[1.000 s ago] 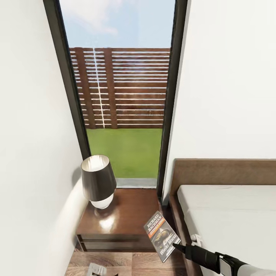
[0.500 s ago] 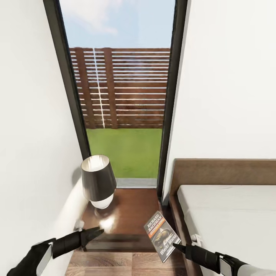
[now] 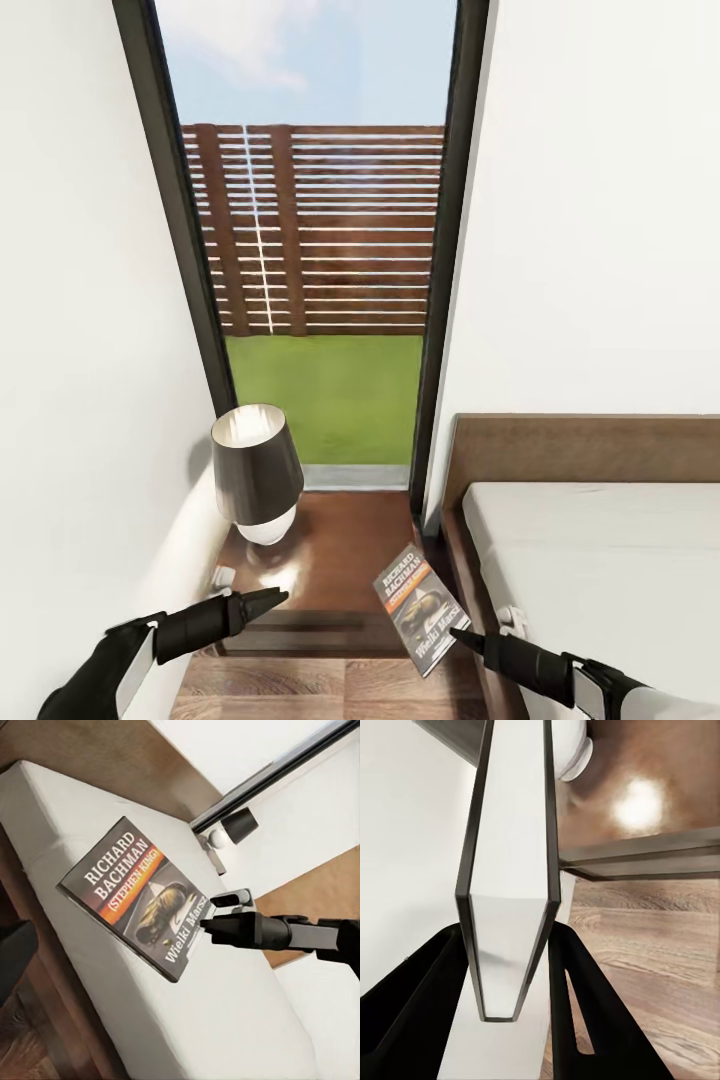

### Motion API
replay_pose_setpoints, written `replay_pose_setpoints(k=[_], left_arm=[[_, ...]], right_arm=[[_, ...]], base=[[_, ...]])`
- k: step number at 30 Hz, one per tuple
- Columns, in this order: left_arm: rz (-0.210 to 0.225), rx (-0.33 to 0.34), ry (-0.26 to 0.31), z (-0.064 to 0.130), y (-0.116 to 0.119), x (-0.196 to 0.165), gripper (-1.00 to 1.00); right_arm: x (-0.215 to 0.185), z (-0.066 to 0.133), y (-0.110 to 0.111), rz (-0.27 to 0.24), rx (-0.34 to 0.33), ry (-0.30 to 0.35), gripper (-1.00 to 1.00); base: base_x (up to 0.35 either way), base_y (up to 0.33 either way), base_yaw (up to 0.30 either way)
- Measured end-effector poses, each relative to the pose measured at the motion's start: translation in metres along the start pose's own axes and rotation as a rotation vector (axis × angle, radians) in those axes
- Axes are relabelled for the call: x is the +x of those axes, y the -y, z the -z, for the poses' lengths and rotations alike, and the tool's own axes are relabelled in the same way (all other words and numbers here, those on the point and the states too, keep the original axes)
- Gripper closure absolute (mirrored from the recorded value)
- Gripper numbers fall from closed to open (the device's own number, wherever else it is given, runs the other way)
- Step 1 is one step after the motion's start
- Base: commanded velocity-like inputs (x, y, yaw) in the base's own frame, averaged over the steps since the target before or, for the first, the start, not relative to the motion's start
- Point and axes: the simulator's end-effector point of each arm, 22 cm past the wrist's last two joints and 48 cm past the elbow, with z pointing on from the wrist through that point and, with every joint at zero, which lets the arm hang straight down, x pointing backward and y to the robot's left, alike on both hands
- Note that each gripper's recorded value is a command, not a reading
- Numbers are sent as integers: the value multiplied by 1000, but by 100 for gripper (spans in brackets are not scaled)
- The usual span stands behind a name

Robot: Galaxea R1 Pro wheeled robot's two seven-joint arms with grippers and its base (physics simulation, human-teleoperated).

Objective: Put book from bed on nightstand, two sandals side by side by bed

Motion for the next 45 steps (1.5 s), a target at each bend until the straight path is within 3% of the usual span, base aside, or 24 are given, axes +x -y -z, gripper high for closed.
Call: replay_pose_setpoints(k=[5, 6, 9, 15, 21, 29, 31, 34, 45], left_arm=[[1, 2, 0, -1, 1, 0, -100], [2, 2, 0, -1, 1, 0, -100], [5, 10, 1, -5, 3, 2, -100], [12, 26, 4, -14, 8, 4, -100], [18, 31, 3, -17, 10, 7, -100], [21, 32, 2, -19, 10, 9, -100], [26, 40, 3, -23, 13, 11, -100], [30, 47, 5, -28, 16, 12, -100], [33, 47, 5, -30, 16, 15, -100]], right_arm=[[-19, -9, -19, -39, -49, -12, 100], [-25, -15, -32, -48, -78, -44, 100], [-48, -24, -57, -62, -127, -57, 100], [-61, -41, -33, -48, 60, -59, 100], [-71, -57, -45, -114, 56, 1, 100], [-82, -72, -74, -116, -9, 31, 100], [-122, -71, -104, -167, -110, 143, 100], [-151, -68, -136, -160, -196, 199, 100], [-158, -65, -150, -168, -246, 212, 100]], base=[[0, 0, 0], [0, 0, 0], [0, 0, 0], [0, 0, 0], [0, 0, 0], [0, 0, 0], [0, 0, 0], [0, 0, 0], [0, 0, 0]])
